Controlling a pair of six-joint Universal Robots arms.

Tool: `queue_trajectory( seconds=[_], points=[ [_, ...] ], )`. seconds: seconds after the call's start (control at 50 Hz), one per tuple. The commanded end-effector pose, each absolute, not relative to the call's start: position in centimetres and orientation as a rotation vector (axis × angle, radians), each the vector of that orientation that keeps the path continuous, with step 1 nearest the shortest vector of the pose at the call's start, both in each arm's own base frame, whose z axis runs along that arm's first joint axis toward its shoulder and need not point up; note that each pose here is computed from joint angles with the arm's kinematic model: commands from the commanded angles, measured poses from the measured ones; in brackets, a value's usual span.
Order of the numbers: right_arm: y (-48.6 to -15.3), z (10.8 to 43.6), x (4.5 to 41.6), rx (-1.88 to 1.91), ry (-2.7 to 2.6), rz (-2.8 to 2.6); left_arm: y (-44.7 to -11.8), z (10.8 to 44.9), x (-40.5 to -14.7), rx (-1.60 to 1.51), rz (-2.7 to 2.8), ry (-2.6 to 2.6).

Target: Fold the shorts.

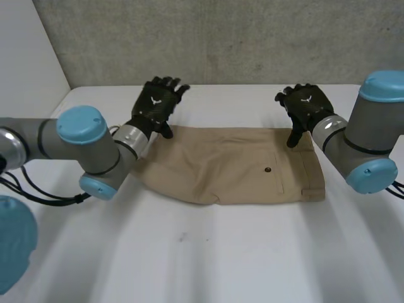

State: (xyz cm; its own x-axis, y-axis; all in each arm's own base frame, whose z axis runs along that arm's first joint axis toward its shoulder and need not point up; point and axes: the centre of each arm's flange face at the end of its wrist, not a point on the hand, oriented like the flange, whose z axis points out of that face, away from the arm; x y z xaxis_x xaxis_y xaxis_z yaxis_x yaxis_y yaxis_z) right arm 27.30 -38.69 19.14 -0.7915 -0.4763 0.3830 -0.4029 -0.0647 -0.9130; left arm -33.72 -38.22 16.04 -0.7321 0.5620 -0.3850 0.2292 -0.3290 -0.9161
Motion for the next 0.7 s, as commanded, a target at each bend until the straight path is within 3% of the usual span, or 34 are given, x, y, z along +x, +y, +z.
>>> queue_trajectory(
  seconds=[0.02, 0.22, 0.42, 0.62, 0.7],
  points=[
    [-40.6, 16.3, 27.0, -0.974, 2.159, -2.003, -39.9, 13.1, -34.3, -1.046, 2.136, -1.675],
    [-44.9, 13.2, 27.0, -0.956, 2.153, -2.173, -43.1, 10.8, -35.1, -1.040, 2.230, -1.600],
    [-47.6, 15.0, 26.9, -0.907, 1.985, -2.541, -45.4, 12.3, -34.8, -1.004, 2.402, -1.465],
    [-46.7, 16.7, 27.1, -0.901, 1.963, -2.553, -44.6, 15.4, -34.3, -0.987, 2.424, -1.461],
    [-44.7, 19.3, 26.5, -0.906, 2.007, -2.498, -43.7, 17.1, -33.8, -0.975, 2.425, -1.480]
  ],
)
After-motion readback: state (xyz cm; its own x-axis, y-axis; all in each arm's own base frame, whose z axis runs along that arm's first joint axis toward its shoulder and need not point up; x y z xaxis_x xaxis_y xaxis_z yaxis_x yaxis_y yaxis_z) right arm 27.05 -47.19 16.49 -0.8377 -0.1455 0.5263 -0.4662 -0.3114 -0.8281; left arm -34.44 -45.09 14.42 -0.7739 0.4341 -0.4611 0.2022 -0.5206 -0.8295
